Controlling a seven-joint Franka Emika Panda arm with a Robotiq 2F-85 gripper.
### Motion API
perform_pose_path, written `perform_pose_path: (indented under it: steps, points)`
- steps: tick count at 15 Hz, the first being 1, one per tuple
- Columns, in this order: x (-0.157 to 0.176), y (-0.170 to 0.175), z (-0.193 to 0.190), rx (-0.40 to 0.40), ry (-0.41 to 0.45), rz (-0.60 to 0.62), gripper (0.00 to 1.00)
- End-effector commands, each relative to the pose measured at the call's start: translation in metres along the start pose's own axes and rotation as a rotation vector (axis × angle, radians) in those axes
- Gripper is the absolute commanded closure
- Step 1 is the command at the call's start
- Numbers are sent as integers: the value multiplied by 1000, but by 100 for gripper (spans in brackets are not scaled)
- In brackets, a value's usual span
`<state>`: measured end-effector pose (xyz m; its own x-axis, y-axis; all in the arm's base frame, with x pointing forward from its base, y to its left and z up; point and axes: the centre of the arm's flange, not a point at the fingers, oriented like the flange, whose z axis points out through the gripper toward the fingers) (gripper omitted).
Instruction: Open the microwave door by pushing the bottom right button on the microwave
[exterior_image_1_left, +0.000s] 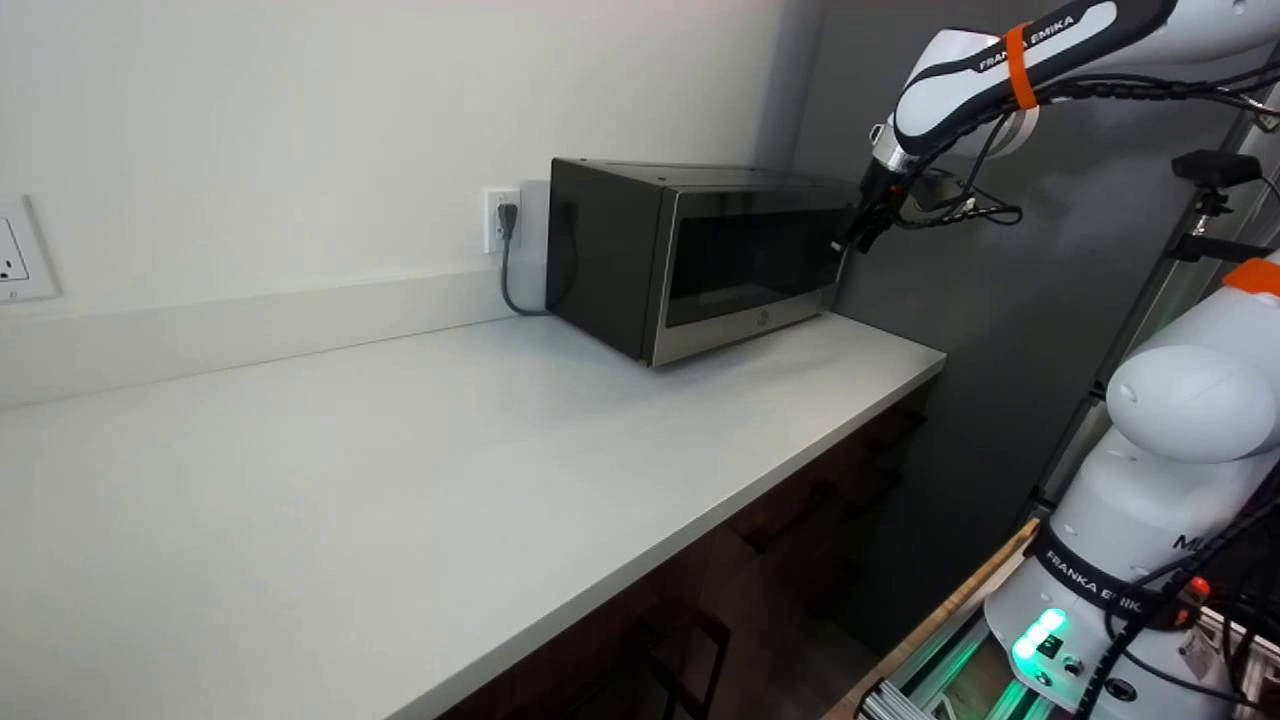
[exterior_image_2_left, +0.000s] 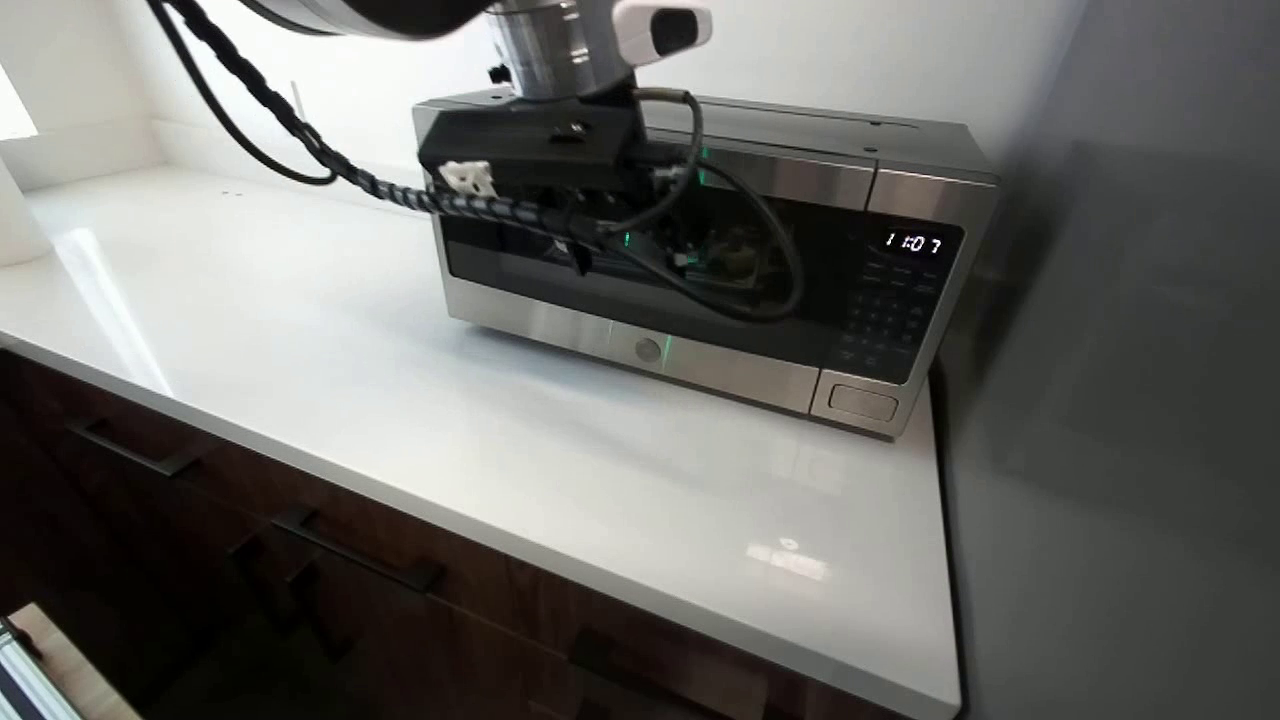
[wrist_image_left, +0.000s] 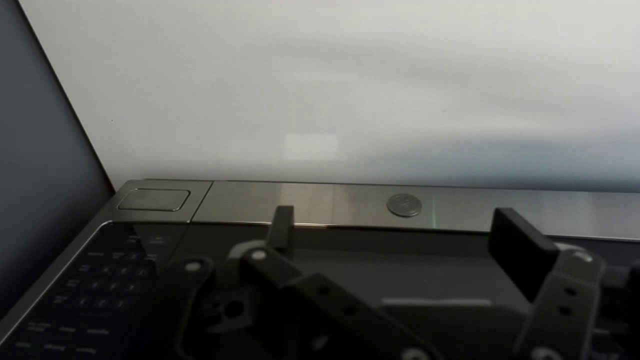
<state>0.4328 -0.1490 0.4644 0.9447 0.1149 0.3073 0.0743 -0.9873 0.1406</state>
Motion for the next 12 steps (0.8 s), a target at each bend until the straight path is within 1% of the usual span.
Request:
perform_pose_path:
  steps: [1,3,4,5,6,7,10,11,12]
  points:
    - [6,36,53,16,25,-12,0]
    - [6,52,78,27,41,4,0]
    - [6,62,92,55,51,21,0]
    - [9,73,104,112,51,76,0]
    - [-8,48,76,48,41,48,0]
    - [-7,54,85,68,39,63,0]
    - [-1,59,93,75,38,75,0]
    - [5,63,99,53,65,69,0]
    - [8,73,107,20,72,74,0]
